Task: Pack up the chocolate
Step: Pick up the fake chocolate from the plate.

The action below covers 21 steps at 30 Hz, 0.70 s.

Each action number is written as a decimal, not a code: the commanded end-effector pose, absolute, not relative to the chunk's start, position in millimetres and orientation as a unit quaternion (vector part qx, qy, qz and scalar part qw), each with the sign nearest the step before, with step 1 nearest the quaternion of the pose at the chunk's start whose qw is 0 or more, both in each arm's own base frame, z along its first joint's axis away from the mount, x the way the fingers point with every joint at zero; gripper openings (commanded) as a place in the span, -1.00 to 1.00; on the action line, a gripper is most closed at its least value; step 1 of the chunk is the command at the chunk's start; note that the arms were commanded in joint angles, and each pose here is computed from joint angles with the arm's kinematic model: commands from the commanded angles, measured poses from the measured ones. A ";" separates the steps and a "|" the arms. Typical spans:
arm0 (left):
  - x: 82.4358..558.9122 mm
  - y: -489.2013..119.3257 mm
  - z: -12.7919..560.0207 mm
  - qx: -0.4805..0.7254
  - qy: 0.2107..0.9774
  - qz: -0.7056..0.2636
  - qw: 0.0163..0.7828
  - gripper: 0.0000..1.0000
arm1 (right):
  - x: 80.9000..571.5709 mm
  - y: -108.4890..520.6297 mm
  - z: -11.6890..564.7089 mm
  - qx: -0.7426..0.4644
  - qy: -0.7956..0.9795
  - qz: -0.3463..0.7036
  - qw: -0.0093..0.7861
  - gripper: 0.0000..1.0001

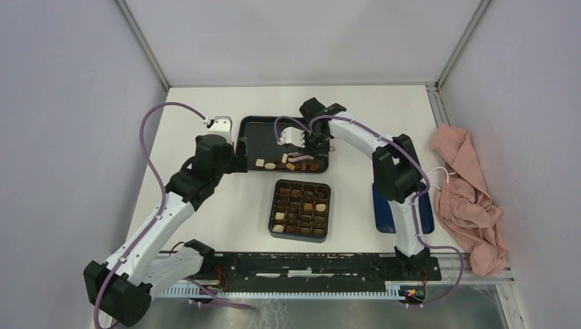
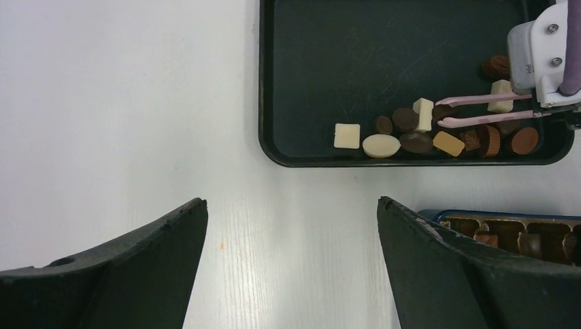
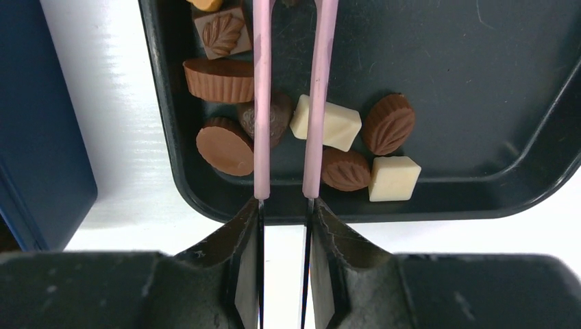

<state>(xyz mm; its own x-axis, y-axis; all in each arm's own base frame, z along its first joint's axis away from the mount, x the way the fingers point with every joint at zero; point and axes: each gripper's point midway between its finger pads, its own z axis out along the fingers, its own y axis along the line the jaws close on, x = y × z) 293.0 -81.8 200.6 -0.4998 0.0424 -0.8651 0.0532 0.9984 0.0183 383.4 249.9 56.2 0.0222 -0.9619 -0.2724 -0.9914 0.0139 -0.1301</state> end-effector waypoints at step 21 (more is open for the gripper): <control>298.2 -82.7 208.1 0.043 0.858 -0.008 0.513 0.95 | 375.3 259.6 121.2 -0.683 0.687 0.065 0.238 -1.00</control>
